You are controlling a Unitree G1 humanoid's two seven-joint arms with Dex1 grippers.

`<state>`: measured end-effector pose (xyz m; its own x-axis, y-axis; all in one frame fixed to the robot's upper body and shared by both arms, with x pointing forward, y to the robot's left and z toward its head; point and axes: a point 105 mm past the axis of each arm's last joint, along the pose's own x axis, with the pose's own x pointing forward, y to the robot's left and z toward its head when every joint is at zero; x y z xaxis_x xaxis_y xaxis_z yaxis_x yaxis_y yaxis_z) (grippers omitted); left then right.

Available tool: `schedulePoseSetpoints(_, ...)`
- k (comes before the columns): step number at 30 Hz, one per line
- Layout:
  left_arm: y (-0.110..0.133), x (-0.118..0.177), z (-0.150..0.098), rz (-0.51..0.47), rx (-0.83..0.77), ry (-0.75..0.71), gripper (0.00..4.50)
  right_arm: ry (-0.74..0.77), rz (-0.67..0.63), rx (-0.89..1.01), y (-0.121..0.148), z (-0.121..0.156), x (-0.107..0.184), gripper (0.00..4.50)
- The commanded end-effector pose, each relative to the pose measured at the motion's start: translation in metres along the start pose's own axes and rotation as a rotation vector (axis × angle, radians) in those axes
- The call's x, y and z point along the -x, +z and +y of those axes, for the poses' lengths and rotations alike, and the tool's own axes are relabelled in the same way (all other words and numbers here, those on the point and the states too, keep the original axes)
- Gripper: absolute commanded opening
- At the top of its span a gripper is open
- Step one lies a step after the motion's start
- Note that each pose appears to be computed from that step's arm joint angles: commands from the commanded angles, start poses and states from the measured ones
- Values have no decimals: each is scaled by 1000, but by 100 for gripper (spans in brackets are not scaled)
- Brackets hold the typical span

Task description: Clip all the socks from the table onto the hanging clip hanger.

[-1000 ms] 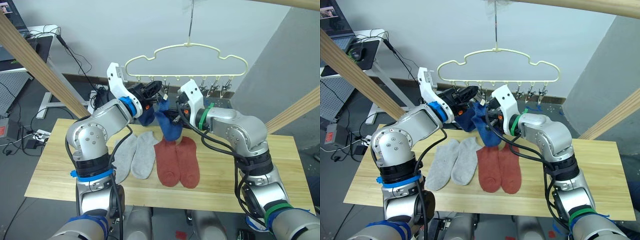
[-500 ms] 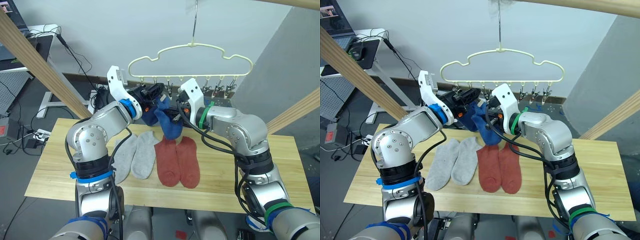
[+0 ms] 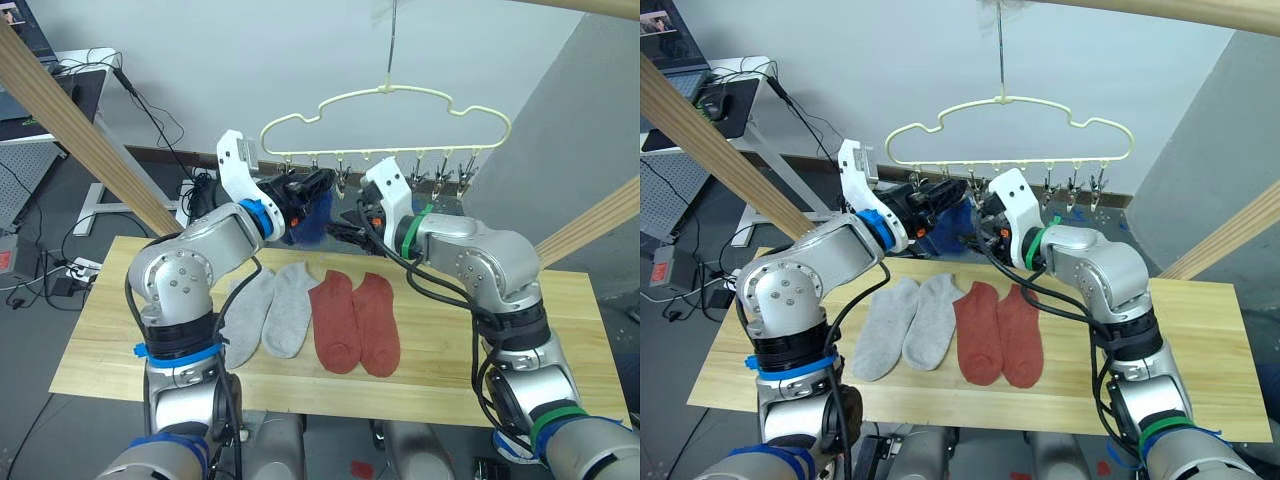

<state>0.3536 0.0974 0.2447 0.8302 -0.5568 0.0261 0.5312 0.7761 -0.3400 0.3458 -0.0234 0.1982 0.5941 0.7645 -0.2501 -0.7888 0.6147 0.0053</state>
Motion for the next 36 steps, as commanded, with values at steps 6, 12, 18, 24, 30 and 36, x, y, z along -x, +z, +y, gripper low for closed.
schedulePoseSetpoints(6, 2, 16, -10, -19, -182, -33, 275, 10, -39, 25, 0, 4, 25, 214)
schedulePoseSetpoints(12, 0, 25, -7, -48, -294, -22, 275, 15, -89, 17, -1, 4, 51, 214)
schedulePoseSetpoints(18, -2, 35, -2, -96, -400, 16, 275, 21, -129, 28, -6, 2, 81, 214)
schedulePoseSetpoints(24, -1, 42, 3, -176, -501, 69, 275, 33, -172, 43, -3, -4, 101, 214)
schedulePoseSetpoints(30, -11, 41, 3, -198, -524, 67, 275, 92, -236, 36, 7, -2, 115, 214)
schedulePoseSetpoints(36, -19, 36, 6, -199, -529, 67, 275, 188, -277, 51, 18, 6, 132, 214)
